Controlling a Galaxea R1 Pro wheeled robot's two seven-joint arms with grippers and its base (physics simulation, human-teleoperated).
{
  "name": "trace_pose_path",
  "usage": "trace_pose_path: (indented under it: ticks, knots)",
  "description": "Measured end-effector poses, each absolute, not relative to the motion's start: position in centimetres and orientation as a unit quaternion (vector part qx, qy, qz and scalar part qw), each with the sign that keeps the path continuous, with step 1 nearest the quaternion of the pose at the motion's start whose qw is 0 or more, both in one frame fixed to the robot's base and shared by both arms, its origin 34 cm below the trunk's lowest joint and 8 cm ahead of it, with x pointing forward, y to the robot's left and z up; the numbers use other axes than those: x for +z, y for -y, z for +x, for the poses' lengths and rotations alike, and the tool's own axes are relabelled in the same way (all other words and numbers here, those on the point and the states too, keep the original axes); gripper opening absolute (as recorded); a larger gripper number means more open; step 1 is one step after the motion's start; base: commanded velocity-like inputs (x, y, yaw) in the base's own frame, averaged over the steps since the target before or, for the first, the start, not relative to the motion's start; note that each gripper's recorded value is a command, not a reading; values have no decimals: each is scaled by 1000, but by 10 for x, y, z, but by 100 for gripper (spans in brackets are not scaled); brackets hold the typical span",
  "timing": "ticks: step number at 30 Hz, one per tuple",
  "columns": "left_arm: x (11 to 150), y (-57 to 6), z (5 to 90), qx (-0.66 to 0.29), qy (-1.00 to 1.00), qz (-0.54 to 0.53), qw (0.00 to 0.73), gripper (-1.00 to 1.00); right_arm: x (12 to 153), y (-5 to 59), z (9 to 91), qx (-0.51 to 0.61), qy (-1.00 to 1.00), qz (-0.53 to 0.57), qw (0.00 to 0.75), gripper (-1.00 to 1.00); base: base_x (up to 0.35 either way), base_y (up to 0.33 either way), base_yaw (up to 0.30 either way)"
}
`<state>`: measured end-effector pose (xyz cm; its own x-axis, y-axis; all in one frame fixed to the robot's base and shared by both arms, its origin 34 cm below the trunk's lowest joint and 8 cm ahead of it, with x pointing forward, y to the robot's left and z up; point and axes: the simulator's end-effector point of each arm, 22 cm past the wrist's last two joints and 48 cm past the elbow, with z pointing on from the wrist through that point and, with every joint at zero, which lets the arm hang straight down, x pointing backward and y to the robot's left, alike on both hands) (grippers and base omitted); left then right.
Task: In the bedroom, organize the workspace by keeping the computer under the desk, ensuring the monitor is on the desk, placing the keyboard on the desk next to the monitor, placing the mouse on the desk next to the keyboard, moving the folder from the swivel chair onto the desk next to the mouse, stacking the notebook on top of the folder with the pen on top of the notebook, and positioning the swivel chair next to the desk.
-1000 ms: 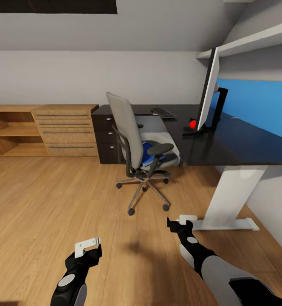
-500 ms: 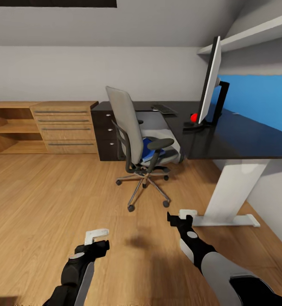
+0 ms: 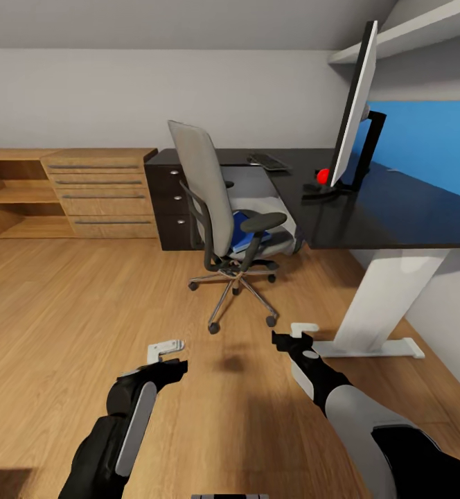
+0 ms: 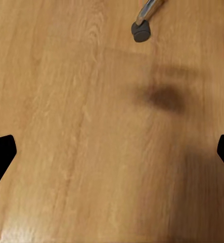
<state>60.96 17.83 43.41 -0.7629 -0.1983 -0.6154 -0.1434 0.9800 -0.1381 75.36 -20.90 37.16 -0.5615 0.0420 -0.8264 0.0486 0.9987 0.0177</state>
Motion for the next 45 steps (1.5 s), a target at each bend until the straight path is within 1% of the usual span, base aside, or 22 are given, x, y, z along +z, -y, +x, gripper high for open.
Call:
trace_pose_path:
  ticks: [2,11,16,23,29,38,45]
  knots:
    - [441,-178,586,-45,-929,-91,355,100,372,210,754,-4,-884,26,467,100,0,0,0]
    - [440,-178,579,-40,-924,-83,370,100,380,207,760,-1,-878,25,478,100,2,0,0]
    - [439,-179,579,-38,-925,-83,369,100,387,201,764,3,-874,28,485,100,304,0,0]
    - [442,-180,579,-38,-923,-83,373,100,402,201,770,4,-859,31,511,100,121,0,0]
    - [446,-180,580,-39,-922,-83,376,100,409,201,772,4,-855,31,518,100,118,9,0]
    - [447,-183,580,-38,-921,-85,378,100,410,200,771,6,-854,31,519,100,257,164,0]
    - [446,-182,580,-38,-922,-85,376,100,410,201,771,5,-854,31,519,100,198,38,0]
